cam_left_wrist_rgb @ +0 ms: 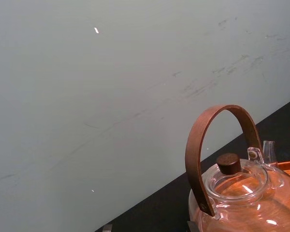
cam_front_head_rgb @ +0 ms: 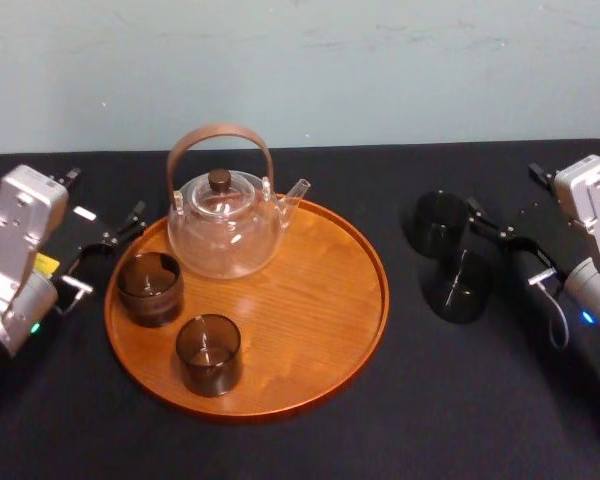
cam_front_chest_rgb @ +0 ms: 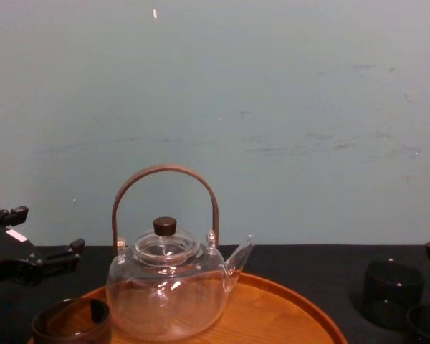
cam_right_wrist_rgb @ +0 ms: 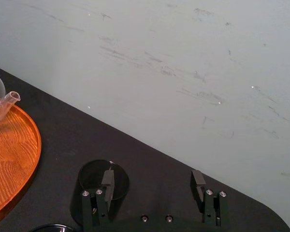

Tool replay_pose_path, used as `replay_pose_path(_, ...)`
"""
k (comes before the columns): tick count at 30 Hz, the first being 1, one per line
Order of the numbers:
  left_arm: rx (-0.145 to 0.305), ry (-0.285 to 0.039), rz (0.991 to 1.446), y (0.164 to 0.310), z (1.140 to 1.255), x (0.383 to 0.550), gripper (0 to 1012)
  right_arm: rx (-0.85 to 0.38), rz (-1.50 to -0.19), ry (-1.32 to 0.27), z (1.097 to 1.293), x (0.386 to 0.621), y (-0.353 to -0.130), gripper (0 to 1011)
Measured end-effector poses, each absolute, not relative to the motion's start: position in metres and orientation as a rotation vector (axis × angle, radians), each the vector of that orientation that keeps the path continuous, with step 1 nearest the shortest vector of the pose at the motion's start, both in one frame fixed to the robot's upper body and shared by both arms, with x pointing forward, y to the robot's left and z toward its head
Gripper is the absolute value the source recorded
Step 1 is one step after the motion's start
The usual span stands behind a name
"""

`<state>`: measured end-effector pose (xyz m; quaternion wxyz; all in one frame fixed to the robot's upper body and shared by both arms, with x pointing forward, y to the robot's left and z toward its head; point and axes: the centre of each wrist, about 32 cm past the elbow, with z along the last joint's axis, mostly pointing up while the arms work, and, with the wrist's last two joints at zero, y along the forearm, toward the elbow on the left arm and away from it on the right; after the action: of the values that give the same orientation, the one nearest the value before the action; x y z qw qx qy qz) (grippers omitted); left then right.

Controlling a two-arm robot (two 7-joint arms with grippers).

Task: Pick up the glass from the table and place it on the tray.

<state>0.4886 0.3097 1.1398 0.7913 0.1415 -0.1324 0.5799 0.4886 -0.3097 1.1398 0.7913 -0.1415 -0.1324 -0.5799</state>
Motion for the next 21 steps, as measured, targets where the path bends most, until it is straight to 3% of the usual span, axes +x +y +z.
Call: replay_pose_path(21, 0.305, -0.285, 1.248, 0.3097, 1.1398, 0.4886, 1002, -0.304, -1.248, -0.285, 1.1398, 0.4886, -0.3097, 1007)
